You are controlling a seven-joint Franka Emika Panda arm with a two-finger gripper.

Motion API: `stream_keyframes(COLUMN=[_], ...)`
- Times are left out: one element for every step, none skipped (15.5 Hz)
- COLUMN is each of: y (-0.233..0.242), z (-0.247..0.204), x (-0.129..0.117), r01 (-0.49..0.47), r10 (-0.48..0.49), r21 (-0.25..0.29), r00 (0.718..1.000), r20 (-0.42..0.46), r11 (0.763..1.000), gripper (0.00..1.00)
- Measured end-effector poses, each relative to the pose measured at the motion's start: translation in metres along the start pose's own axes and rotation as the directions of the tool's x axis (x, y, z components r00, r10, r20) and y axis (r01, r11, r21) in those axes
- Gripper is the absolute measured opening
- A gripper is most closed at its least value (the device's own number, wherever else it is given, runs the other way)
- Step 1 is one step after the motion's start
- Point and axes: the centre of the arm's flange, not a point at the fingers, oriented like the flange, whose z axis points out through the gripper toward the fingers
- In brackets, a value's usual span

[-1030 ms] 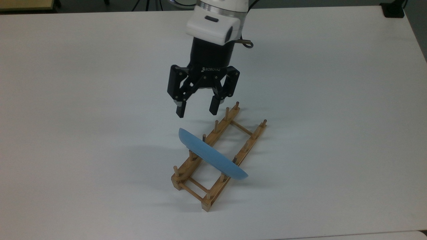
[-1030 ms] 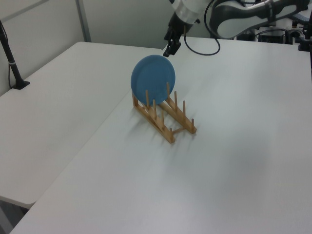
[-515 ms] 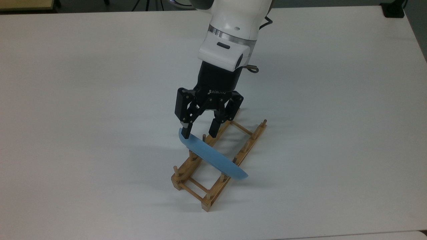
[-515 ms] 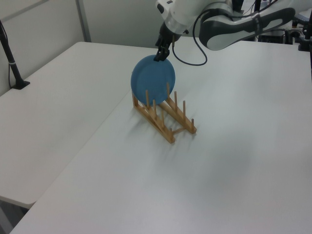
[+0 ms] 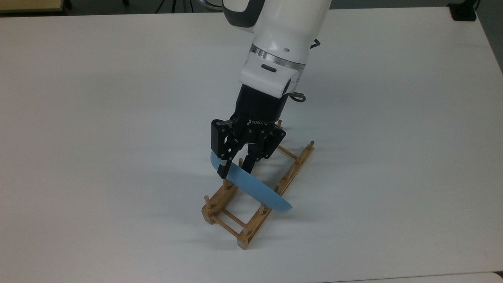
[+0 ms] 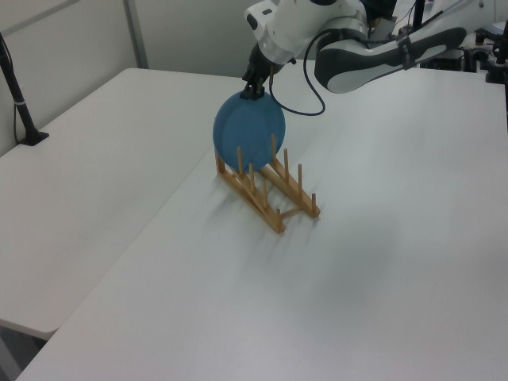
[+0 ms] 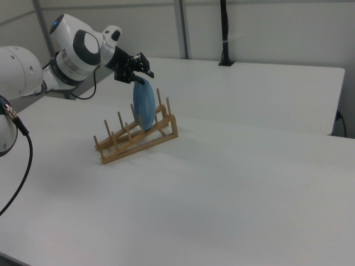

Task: Pick plate from plate rack
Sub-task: 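Close the gripper on the blue plate's rim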

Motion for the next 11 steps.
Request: stream_keyframes(y=[-0.0020, -0.0045, -0.0065, -0.0081, -0.0093, -0.0099, -0.0105, -0.0106, -0.0104, -0.0105, -0.0105], z=[-0.0013, -0.0025, -0.0031, -0.0031, -0.0025, -0.0022, -0.0019, -0.0016, -0.0019, -0.0021, -0.0023], x=[0.0012, 0.0022, 0.0029, 0.0033, 0.0033, 0.0033, 0.0033, 0.0032, 0.0035, 0.0036, 0.0038], r01=[0.007, 0.016, 0.025, 0.031, 0.037, 0.042, 0.047, 0.053, 0.056, 0.058, 0.059], r10=[-0.007, -0.016, -0.025, -0.031, -0.037, -0.042, -0.047, -0.053, -0.057, -0.059, -0.059], r21=[-0.003, -0.008, -0.013, -0.016, -0.019, -0.023, -0.026, -0.033, -0.037, -0.039, -0.040], r00=[1.000, 1.000, 1.000, 0.999, 0.999, 0.999, 0.999, 0.999, 0.998, 0.998, 0.998], r20=[-0.003, -0.006, -0.008, -0.008, -0.008, -0.008, -0.008, -0.008, -0.009, -0.010, -0.010], r11=[1.000, 1.000, 1.000, 0.999, 0.999, 0.999, 0.999, 0.998, 0.998, 0.998, 0.997], gripper=[0.44, 0.37, 0.36, 0.28, 0.17, 0.15, 0.15, 0.08, 0.07, 0.07, 0.07])
